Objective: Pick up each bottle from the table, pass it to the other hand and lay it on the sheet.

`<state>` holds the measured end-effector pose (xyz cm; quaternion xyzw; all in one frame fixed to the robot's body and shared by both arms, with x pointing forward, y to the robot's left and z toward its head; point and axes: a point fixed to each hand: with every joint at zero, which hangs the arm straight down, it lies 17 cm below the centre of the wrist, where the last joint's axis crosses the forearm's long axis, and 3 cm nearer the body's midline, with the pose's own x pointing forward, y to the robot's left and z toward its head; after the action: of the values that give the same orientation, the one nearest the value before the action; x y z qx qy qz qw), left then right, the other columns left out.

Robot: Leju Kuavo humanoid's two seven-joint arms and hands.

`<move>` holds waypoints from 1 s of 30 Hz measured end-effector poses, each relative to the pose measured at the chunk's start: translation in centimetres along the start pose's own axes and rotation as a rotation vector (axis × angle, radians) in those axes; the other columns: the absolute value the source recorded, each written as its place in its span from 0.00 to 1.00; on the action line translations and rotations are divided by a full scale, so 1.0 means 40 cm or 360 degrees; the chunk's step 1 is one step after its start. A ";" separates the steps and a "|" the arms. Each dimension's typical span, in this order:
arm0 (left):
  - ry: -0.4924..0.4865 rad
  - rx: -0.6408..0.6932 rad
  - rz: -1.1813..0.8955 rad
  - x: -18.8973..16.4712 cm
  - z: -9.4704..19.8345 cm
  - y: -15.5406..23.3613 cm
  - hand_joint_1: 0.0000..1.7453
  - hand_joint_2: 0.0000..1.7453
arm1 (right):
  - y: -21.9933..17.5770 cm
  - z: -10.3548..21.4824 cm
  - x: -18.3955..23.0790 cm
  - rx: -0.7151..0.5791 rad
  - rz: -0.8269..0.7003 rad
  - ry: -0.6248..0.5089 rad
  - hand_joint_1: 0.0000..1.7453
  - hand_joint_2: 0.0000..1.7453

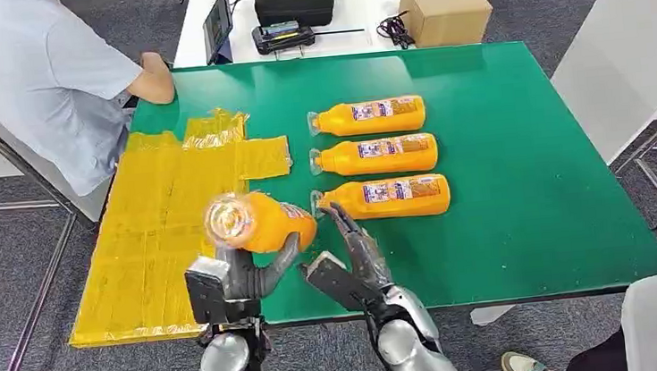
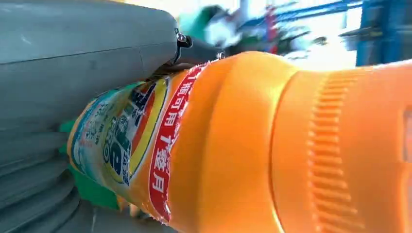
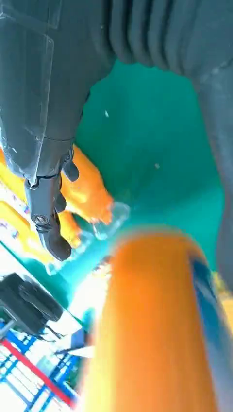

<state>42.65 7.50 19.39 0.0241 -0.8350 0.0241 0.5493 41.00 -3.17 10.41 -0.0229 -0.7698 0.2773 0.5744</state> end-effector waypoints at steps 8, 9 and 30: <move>-0.0188 -0.0019 -0.0713 0.039 -0.021 0.077 1.00 1.00 | -0.084 0.054 -0.007 -0.0126 0.0112 -0.0018 0.00 1.00; -0.0187 -0.0025 -0.0765 0.038 -0.023 0.084 1.00 1.00 | -0.093 0.058 -0.007 -0.0140 0.0123 -0.0020 0.00 1.00; 0.0084 -0.0313 -0.2121 -0.157 -0.060 0.240 1.00 1.00 | -0.203 0.122 0.030 -0.0347 0.0043 -0.0107 0.00 1.00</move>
<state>46.68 17.32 14.45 0.4835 -0.6261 -0.3956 0.4667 38.52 -11.55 14.24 -0.0863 -0.8140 0.2001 0.5385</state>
